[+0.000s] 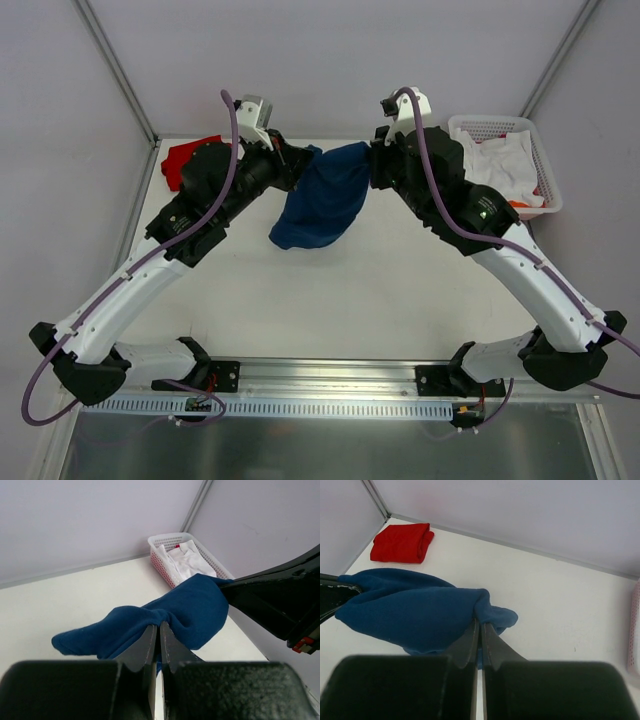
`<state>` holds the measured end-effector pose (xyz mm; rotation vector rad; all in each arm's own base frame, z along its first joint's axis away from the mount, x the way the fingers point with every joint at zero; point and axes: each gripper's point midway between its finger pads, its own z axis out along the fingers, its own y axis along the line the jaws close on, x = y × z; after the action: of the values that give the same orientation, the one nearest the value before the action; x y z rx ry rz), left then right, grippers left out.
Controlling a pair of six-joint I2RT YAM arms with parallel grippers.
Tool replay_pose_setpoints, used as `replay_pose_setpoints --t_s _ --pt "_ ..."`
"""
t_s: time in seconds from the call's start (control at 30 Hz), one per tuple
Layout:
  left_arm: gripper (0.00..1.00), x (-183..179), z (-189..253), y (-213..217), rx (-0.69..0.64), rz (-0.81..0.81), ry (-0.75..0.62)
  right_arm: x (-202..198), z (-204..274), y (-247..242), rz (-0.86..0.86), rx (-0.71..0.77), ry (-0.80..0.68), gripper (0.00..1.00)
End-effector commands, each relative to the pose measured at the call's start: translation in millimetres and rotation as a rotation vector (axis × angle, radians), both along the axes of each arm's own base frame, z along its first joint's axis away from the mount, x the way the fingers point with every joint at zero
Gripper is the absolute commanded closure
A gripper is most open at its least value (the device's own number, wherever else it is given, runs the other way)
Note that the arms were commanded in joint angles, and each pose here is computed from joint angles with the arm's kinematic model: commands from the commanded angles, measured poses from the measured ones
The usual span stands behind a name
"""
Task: Fold and stack the t-shirts
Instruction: Fold the long partially folded tshirt into a neat square
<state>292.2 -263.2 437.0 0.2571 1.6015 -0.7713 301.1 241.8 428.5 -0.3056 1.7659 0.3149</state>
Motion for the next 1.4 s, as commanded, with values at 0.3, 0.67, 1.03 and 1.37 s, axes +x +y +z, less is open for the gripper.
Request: replay_pose_setpoints --t_s 0.3,0.67,1.03,1.37 --pt "1.00 -44.1 99.6 20.4 -0.118 -0.027 -0.246 -23.8 62.1 -18.0 0.002 0.073 -0.177 1.00" --pt "1.00 -51.4 118.5 51.1 -0.181 0.066 -0.340 -30.2 82.2 -37.8 -0.054 0.080 -0.306 1.00" --pt "1.00 -33.1 91.0 13.8 -0.144 -0.011 -0.253 -17.1 60.6 -8.9 -0.010 0.032 -0.235 1.00" --pt "1.00 18.8 49.4 -0.1 -0.098 -0.001 -0.140 21.4 31.6 -8.0 -0.059 0.002 -0.158 1.00"
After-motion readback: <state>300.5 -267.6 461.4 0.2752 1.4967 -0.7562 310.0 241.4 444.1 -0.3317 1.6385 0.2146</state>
